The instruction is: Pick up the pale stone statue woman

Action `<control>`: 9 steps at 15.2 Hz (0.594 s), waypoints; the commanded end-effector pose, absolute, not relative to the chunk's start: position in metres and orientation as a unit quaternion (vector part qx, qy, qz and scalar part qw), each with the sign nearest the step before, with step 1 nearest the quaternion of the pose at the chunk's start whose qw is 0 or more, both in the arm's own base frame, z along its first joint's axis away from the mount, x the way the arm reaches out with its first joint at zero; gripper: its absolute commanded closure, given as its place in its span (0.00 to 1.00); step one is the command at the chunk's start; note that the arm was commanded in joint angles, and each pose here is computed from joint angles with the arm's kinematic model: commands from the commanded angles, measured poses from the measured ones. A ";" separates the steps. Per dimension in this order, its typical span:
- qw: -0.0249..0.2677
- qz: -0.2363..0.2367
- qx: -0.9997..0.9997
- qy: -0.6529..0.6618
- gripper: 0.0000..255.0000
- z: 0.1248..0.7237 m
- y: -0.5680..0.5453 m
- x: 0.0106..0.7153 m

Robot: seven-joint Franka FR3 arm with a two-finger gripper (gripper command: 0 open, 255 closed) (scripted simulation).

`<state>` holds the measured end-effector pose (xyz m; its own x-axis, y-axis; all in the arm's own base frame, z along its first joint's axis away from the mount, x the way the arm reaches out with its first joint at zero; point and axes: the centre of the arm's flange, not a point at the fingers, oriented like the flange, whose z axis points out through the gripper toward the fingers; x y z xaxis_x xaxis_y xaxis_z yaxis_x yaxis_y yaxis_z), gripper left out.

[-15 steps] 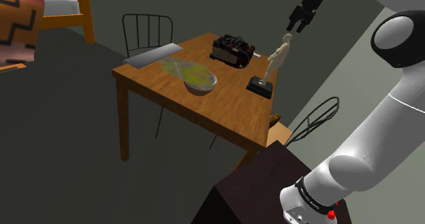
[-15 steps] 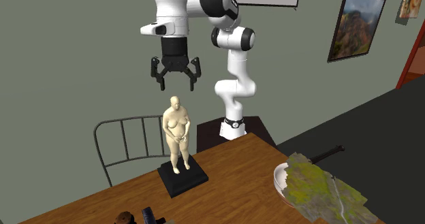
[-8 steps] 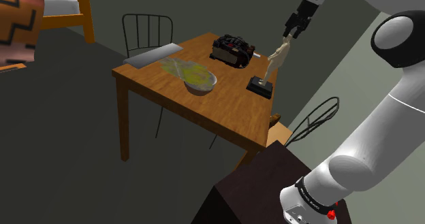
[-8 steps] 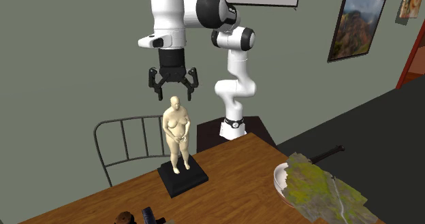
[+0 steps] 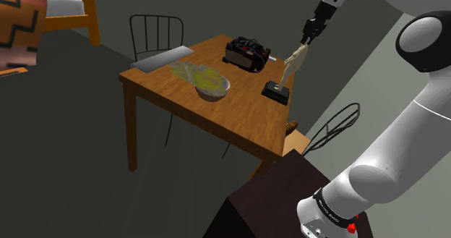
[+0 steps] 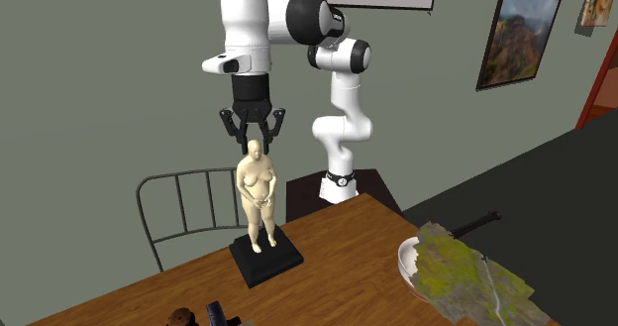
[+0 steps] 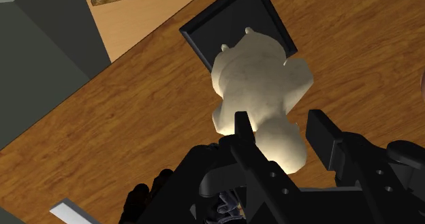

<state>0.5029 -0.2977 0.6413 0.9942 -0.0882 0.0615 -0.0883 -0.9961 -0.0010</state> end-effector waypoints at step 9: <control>0.001 0.030 0.999 -0.044 1.00 0.667 -0.298 0.502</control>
